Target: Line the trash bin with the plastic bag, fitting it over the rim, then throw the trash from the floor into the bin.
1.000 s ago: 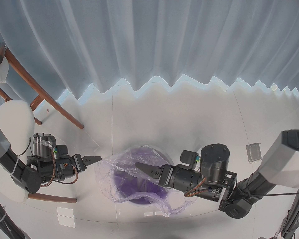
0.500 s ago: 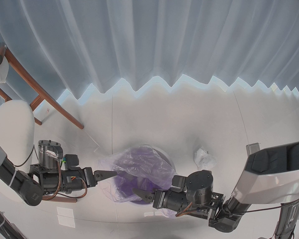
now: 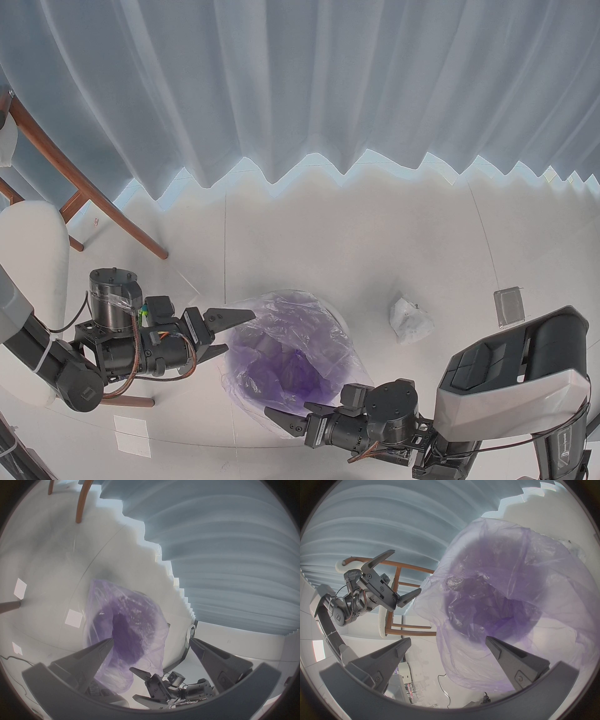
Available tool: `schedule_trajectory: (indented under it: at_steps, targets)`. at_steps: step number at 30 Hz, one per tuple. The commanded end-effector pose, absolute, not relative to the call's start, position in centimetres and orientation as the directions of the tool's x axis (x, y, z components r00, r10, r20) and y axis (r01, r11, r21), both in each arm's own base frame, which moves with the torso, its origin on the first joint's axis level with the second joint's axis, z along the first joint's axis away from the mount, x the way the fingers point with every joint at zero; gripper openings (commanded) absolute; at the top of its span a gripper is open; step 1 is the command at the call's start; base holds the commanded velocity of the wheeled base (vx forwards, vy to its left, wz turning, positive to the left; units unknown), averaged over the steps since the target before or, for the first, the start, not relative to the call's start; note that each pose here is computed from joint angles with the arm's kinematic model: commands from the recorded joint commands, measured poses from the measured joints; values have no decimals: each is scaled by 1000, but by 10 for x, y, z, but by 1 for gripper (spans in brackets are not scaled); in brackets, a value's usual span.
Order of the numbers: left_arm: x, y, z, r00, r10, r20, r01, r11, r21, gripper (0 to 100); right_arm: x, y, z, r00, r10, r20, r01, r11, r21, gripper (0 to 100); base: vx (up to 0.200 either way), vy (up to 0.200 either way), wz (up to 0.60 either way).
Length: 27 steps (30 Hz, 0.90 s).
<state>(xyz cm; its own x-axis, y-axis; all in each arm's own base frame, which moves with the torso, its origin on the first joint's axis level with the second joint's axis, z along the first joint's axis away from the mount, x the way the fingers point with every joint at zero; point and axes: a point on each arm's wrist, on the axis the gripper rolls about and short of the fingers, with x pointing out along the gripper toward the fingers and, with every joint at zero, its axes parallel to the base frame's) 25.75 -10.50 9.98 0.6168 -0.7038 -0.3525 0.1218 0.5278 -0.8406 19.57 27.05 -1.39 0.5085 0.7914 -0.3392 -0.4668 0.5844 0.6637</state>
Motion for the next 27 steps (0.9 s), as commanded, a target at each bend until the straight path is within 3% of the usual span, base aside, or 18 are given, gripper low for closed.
schedule_trajectory:
  at_steps: [1,8,20,24,27]
  targets:
    - [257,-108,89,591,-703,-396,92,546,-833,100,193,267,-16,508,789,-345,-466,589,660,100,0,0,0]
    - [265,-81,74,581,-615,-533,22,667,-745,100,214,256,13,596,768,-234,-476,573,667,100,0,0,0]
    - [263,-72,71,560,-581,-591,-5,710,-704,100,269,237,56,740,671,-44,-529,622,577,100,0,0,0]
    - [262,-72,72,561,-581,-590,8,716,-698,100,278,232,60,758,652,-23,-524,630,573,100,0,0,0]
    - [244,-73,84,558,-611,-562,60,705,-706,100,248,236,64,711,701,-57,-541,597,592,100,0,0,0]
